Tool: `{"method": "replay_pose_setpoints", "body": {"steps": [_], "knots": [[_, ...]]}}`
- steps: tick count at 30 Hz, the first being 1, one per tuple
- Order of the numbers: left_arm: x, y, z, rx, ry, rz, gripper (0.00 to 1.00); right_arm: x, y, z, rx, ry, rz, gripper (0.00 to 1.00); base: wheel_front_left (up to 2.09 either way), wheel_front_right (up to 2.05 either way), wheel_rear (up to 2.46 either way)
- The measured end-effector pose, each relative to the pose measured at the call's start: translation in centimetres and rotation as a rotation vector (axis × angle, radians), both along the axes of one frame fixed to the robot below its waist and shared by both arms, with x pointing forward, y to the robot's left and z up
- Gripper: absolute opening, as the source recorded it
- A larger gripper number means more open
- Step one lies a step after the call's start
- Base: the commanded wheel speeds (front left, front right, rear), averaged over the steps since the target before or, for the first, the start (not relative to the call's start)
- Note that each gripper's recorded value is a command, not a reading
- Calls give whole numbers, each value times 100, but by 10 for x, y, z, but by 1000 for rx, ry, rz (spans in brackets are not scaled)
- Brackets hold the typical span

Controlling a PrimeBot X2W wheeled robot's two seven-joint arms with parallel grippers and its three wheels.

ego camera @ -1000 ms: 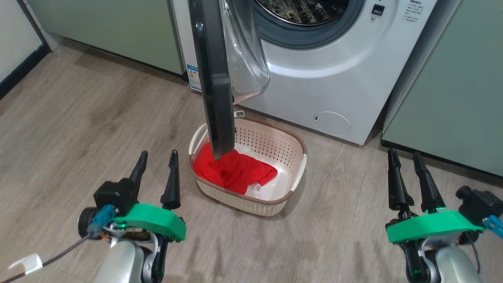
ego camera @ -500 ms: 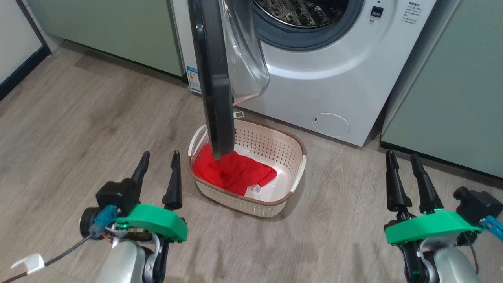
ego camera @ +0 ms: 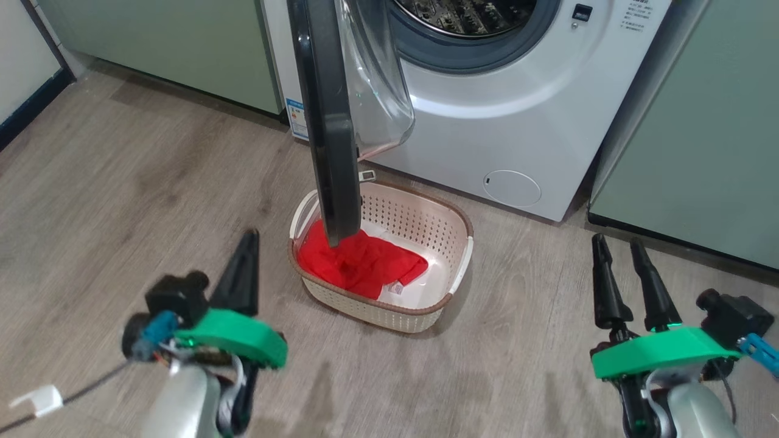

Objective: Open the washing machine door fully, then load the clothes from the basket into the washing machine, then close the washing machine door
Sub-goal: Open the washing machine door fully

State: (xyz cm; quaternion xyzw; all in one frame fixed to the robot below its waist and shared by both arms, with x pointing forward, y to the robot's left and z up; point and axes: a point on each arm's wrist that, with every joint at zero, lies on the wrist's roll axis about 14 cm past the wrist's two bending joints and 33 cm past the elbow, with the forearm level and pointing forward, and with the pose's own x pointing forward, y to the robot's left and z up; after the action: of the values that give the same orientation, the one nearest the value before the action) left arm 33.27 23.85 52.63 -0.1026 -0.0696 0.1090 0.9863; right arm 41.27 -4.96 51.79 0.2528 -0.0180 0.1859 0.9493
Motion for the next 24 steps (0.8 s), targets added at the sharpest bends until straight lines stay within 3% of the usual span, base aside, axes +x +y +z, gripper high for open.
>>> {"method": "replay_pose_setpoints", "body": {"steps": [7,12,19,24], "knots": [[23,29,88,82,-230,92,0,3,3,2,-3,-10,8,100,0,0,0],[34,27,135,91,-358,93,0,4,0,2,-3,-9,-1,100,0,0,0],[66,-21,156,103,-405,-56,0,2,-6,-5,-6,10,-14,100,0,0,0],[85,-59,131,76,-329,-171,0,2,-12,-5,-7,10,-29,100,0,0,0]]}}
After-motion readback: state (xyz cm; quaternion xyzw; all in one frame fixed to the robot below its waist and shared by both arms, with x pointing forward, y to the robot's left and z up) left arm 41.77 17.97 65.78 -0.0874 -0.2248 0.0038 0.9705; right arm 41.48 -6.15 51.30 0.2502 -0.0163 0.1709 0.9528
